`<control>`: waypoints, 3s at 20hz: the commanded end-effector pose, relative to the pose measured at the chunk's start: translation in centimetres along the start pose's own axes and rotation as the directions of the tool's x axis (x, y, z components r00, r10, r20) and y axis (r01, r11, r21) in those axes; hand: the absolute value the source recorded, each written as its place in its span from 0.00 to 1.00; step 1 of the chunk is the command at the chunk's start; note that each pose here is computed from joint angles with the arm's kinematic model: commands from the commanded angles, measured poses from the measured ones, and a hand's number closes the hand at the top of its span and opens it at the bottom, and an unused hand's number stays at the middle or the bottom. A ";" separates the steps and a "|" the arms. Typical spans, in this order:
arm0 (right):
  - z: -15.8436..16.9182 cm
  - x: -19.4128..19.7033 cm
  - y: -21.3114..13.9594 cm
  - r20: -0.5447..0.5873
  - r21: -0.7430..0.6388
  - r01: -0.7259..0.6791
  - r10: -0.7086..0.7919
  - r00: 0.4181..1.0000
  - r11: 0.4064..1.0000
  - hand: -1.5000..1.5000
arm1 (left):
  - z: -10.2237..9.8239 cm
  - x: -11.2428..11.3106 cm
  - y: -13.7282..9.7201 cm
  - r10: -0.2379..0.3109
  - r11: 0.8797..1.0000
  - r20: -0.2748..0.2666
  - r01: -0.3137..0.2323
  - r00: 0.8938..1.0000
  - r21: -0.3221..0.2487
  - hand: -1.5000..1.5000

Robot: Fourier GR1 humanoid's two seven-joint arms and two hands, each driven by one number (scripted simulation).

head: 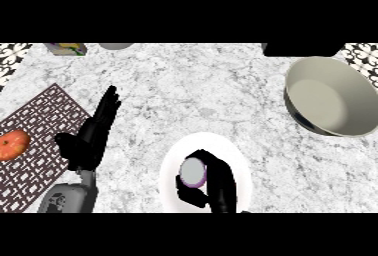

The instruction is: Pick the can from the plate and place it in the bowl

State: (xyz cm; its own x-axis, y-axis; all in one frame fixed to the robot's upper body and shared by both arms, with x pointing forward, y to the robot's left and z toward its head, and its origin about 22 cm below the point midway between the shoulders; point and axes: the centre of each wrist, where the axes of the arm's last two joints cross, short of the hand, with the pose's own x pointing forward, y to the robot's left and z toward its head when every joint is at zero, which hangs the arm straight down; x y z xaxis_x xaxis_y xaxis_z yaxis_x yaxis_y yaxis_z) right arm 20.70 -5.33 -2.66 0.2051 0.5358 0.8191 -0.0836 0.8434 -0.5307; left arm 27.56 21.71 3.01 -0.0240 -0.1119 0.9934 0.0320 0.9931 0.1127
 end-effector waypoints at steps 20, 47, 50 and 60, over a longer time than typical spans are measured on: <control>7.0 -2.1 -21.0 0.750 0.515 -0.265 -0.279 0.600 0.815 1.00 | 0.9 -0.7 1.0 -0.009 0.999 -0.012 0.010 1.000 0.054 0.50; 4.8 8.7 -41.0 0.738 0.017 -0.224 0.139 0.661 0.975 1.00 | -0.2 0.0 -1.3 -0.004 0.999 0.013 0.004 1.000 -0.033 0.50; 3.1 6.6 -42.3 0.701 -0.045 -0.295 0.240 0.671 0.954 1.00 | -1.5 0.6 -1.1 -0.001 1.000 0.017 0.002 1.000 -0.021 0.50; -3.9 2.6 -42.1 0.609 -0.178 -0.365 0.393 0.689 0.914 1.00 | -0.6 1.1 -2.2 0.018 0.998 0.020 -0.017 1.000 -0.054 0.50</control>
State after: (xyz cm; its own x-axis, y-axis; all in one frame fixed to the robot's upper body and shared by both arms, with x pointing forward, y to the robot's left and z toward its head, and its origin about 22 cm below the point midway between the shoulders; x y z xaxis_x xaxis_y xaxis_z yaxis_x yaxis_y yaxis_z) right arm 26.11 -37.97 23.04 -0.5212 0.6996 0.4889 0.0198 0.5826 -0.8125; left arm 28.21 20.21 3.07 -0.0446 -0.1099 0.9929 0.0801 0.9903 0.1132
